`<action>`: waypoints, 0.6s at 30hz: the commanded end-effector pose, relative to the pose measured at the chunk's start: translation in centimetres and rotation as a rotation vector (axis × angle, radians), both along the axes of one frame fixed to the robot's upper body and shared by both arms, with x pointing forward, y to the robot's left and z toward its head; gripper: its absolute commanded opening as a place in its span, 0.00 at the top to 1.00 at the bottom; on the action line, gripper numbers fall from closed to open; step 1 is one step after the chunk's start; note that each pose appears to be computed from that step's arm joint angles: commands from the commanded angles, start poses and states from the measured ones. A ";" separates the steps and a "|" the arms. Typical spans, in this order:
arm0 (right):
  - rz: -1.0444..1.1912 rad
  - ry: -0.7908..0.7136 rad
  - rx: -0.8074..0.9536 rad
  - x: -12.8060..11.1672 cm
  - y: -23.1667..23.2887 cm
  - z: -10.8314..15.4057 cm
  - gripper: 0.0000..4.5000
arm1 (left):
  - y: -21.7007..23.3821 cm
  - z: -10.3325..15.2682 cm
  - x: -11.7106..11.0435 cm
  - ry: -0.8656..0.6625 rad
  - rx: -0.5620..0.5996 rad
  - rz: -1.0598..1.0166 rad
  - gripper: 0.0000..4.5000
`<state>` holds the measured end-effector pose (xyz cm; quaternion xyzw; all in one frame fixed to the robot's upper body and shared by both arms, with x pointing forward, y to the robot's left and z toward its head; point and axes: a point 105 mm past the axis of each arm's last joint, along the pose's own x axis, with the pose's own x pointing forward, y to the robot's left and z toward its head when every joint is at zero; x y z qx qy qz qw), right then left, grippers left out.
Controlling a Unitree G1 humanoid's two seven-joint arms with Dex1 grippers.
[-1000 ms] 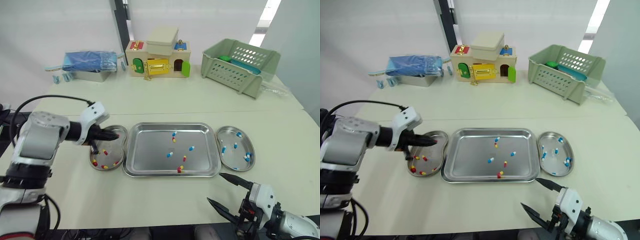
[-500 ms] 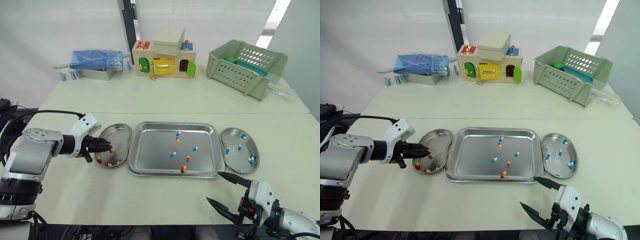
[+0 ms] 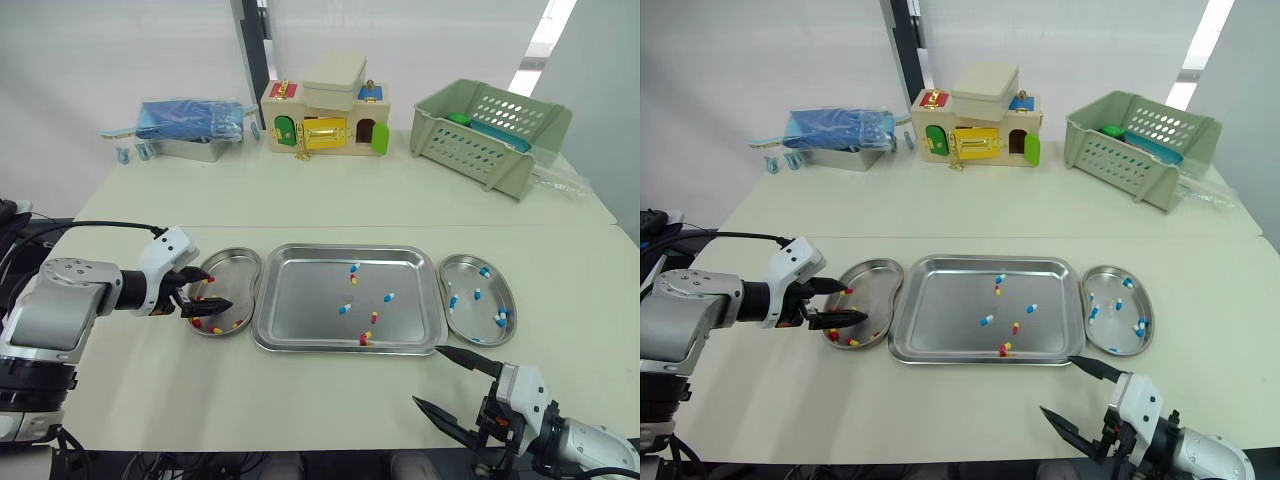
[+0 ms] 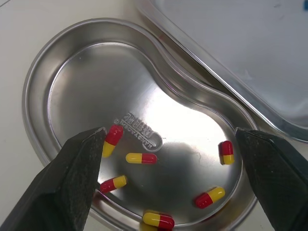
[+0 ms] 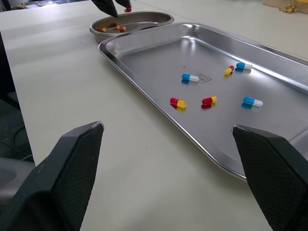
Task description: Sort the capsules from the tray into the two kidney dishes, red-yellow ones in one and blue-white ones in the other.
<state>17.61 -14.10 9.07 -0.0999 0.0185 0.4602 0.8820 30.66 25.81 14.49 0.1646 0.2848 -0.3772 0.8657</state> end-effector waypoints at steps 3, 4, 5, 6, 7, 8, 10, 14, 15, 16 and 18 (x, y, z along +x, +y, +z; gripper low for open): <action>0.002 -0.022 0.003 -0.2 -0.1 0.2 0.00 | -0.2 2.7 -0.6 -0.080 -0.134 -0.041 0.01; 0.002 -0.021 0.004 -0.3 -0.1 0.1 0.00 | -0.3 3.0 -0.8 -0.081 -0.177 -0.043 0.01; 0.002 -0.021 0.004 -0.3 -0.1 0.1 0.00 | -0.3 3.2 -0.9 -0.081 -0.208 -0.043 0.01; 0.001 -0.021 0.004 -0.3 -0.1 0.0 0.00 | -0.2 3.3 -1.1 -0.075 -0.236 -0.039 0.01; 0.001 -0.021 0.005 -0.3 -0.1 0.0 0.00 | 0.0 3.2 -1.2 -0.067 -0.247 -0.032 0.01; 0.001 -0.022 0.005 -0.3 -0.1 -0.1 0.00 | 0.2 3.1 -1.3 -0.063 -0.245 -0.026 0.01; 0.000 -0.023 0.005 -0.3 -0.1 -0.1 0.00 | 0.6 2.9 -1.5 -0.061 -0.247 -0.017 0.01; -0.005 -0.022 0.004 -0.3 -0.3 -0.2 0.00 | 0.8 3.7 -1.5 -0.113 -0.278 0.006 0.01; -0.013 -0.018 0.005 -0.4 -0.7 -0.1 0.00 | 1.2 4.3 -1.7 -0.150 -0.278 0.028 0.01; -0.018 -0.007 0.001 -0.4 -1.3 0.2 0.00 | 2.1 4.7 -2.2 -0.181 -0.256 0.065 0.01; -0.028 0.027 -0.013 -0.3 -2.5 0.6 0.00 | 3.3 4.8 -3.5 -0.191 -0.210 0.106 0.01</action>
